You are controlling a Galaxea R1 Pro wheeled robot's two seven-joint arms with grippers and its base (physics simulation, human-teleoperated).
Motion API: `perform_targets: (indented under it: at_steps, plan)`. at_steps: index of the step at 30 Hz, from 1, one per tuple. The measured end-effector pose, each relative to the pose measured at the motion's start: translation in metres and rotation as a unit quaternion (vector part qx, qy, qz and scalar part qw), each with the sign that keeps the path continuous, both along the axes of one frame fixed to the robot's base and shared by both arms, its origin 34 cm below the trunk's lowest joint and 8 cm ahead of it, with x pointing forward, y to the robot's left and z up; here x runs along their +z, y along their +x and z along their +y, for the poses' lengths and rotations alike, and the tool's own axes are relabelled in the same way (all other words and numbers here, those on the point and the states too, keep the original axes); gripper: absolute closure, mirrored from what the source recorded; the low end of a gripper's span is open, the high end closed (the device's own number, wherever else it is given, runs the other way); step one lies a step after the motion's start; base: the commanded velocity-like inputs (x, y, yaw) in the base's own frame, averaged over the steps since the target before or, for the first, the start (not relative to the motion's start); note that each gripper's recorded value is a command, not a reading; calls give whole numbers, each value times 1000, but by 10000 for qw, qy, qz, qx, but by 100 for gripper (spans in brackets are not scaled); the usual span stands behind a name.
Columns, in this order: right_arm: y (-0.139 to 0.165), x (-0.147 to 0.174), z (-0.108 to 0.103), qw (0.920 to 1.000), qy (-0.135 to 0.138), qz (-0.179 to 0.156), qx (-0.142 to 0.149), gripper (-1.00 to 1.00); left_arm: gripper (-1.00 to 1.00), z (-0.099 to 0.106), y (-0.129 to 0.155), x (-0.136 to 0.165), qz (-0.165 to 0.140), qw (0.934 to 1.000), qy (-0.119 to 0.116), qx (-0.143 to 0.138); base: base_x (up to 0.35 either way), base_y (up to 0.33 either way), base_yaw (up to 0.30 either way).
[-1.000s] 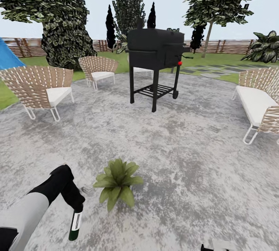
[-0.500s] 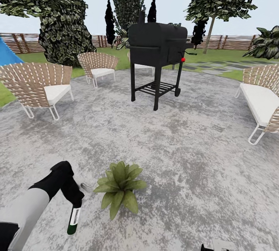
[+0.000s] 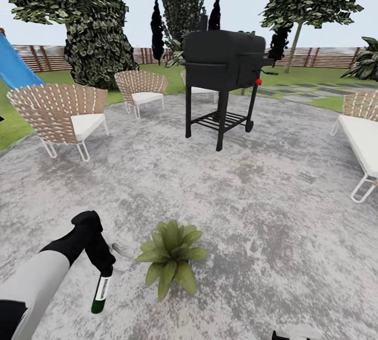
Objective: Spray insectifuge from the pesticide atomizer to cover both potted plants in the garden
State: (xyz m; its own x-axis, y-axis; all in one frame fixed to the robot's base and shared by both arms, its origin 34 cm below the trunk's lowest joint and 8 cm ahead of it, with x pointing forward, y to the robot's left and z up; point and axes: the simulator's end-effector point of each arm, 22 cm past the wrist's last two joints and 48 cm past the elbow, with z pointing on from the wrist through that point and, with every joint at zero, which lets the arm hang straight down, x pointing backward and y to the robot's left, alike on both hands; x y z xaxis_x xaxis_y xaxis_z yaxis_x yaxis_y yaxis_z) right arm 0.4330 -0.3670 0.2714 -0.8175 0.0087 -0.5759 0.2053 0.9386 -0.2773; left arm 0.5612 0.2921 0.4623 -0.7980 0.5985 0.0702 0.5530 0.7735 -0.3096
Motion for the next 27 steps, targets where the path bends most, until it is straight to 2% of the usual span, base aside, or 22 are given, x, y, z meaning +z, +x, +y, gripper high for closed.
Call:
perform_targets:
  at_steps: [9,16,20,23,25,27]
  plan:
    - [0,0,0,10000,-2,1,-2,-100,100,0,-7,-6,51,10000,19,-26,32,45,2]
    - [0,0,-2,10000,-13,-6,-21,-100,100,-29,-7,-9,44,9998,-146,-154,0,0,65]
    - [0,0,-2,10000,-15,-7,-29,-100,100,-15,-7,-15,2,9999,58,-131,0,0,251]
    - [0,0,-1,10000,-11,-7,-30,-100,100,6,-23,-32,42,9994,335,-114,0,0,184]
    - [0,0,-2,10000,-17,-8,-33,-100,100,9,-31,-40,81,9990,409,-133,0,0,46]
    - [0,1,-3,10000,-19,-14,-25,-100,100,4,-35,-43,96,9991,389,-135,0,0,13]
